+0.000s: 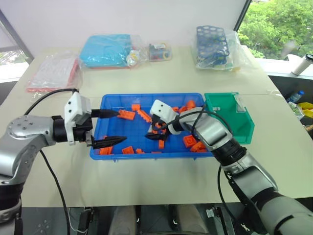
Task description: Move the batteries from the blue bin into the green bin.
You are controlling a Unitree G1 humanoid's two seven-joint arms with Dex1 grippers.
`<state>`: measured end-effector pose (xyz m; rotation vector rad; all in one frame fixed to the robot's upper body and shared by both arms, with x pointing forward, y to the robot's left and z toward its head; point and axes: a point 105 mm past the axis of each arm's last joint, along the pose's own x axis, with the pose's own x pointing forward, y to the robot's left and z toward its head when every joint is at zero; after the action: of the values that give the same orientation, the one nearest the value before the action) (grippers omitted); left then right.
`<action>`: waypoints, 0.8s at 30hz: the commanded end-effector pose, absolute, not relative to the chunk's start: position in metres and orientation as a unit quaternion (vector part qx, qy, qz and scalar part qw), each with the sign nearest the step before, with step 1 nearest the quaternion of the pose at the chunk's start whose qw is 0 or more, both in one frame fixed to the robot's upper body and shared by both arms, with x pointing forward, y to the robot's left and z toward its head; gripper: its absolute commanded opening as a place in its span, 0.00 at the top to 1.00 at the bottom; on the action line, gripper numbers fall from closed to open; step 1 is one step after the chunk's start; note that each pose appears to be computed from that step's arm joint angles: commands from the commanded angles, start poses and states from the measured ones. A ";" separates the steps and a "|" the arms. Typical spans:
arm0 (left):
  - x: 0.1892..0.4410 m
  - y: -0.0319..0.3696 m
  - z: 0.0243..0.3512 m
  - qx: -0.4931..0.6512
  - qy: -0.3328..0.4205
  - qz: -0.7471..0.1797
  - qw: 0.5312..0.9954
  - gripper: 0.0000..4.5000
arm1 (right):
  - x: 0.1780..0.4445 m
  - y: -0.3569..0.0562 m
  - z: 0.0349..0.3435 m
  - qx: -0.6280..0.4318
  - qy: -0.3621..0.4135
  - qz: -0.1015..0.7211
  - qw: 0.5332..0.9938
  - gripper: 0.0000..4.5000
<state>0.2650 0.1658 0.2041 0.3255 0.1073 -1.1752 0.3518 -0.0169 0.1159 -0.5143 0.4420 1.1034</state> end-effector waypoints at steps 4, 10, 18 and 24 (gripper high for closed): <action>0.267 0.162 0.218 0.163 0.026 -0.552 0.818 0.00 | 0.354 -0.015 0.115 -0.256 0.192 0.510 0.799 0.21; 0.271 0.160 0.220 0.164 0.021 -0.555 0.815 0.00 | 0.356 -0.018 0.140 -0.234 0.164 0.504 0.815 0.50; 0.276 0.154 0.218 0.163 0.015 -0.564 0.810 0.00 | 0.362 -0.078 0.227 -0.144 0.104 0.433 0.884 0.50; 0.279 0.151 0.218 0.162 0.011 -0.573 0.804 0.00 | 0.361 -0.179 0.234 -0.165 0.135 0.301 0.930 0.50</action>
<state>0.2802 0.1526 0.2109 0.3161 0.0580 -1.2166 0.3649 -0.1644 0.2260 -0.3414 0.3013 0.6557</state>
